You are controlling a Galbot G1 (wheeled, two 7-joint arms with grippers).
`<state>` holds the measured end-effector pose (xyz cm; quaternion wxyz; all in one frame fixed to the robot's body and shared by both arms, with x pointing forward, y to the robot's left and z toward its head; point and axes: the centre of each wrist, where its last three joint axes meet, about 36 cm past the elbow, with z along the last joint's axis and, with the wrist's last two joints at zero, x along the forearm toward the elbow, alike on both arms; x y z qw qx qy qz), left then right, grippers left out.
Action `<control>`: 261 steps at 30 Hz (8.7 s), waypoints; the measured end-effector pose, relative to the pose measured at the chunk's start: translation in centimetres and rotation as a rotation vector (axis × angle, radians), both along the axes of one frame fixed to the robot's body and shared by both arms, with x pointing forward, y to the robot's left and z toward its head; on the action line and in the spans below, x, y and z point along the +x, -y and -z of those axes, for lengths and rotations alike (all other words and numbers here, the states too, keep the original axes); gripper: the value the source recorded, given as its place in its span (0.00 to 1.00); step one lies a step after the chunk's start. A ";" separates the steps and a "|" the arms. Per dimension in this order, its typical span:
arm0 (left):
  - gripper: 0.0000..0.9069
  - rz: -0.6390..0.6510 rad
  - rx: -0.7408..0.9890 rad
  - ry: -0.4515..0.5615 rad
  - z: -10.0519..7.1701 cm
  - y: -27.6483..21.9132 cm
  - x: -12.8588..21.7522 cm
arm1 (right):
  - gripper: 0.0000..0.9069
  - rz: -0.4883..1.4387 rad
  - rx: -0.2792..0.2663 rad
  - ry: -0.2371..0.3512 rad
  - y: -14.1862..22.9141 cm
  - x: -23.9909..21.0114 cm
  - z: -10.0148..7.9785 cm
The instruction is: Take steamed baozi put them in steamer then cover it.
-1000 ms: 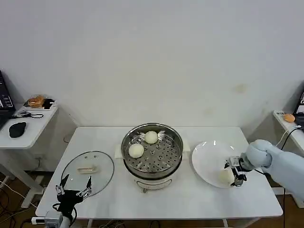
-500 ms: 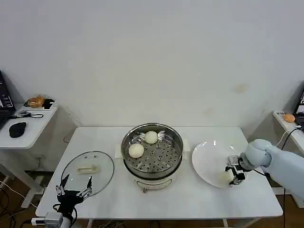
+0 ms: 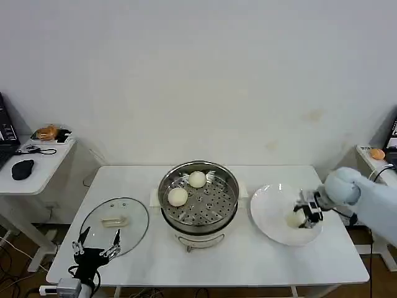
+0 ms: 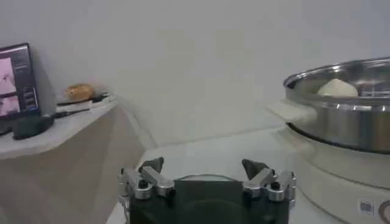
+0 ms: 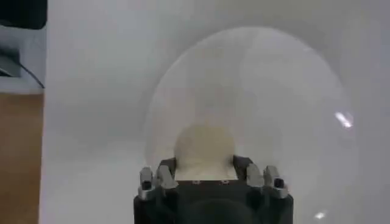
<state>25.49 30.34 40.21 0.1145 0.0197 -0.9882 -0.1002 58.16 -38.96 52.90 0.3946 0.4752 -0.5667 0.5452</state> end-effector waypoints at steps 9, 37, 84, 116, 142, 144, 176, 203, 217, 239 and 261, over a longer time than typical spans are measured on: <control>1.00 -0.003 0.007 0.012 -0.7 -0.2 -0.2 | 0.71 -0.067 0.086 0.123 -4.6 3.0 -7.5; 1.00 -0.038 0.016 0.018 -0.9 -1.1 -0.6 | 0.71 -0.632 0.074 0.113 -27.7 4.0 -12.0; 1.00 -0.040 0.010 0.017 -0.3 -1.3 -0.1 | 1.00 -0.967 0.051 0.151 -29.3 3.5 -10.1; 1.00 0.010 0.000 0.006 0.3 -1.0 1.1 | 1.00 -0.091 0.011 0.120 2.3 0.7 -4.9; 1.00 -0.010 0.017 0.001 0.0 -1.3 0.2 | 1.00 0.129 -0.056 0.049 8.1 2.1 5.7; 1.00 -0.011 0.017 0.000 0.1 -1.4 0.2 | 1.00 0.133 -0.056 0.050 8.0 2.4 6.2; 1.00 -0.015 0.011 0.003 -0.1 -1.1 -0.1 | 0.71 0.206 -0.063 0.032 7.1 4.0 5.8; 1.00 0.000 0.021 0.028 -0.8 -0.3 0.3 | 0.73 -0.025 0.181 0.257 -11.0 5.7 -14.1; 1.00 -0.003 0.022 0.046 -1.2 -0.4 0.7 | 0.73 0.022 0.272 0.137 -22.3 4.1 -12.5; 1.00 -0.007 0.021 0.043 -0.8 -0.8 1.2 | 0.73 0.116 0.207 0.040 -25.2 4.7 -5.8; 1.00 -0.009 0.014 0.042 -0.8 -0.5 0.8 | 1.00 0.138 0.222 0.043 -25.1 4.9 -4.1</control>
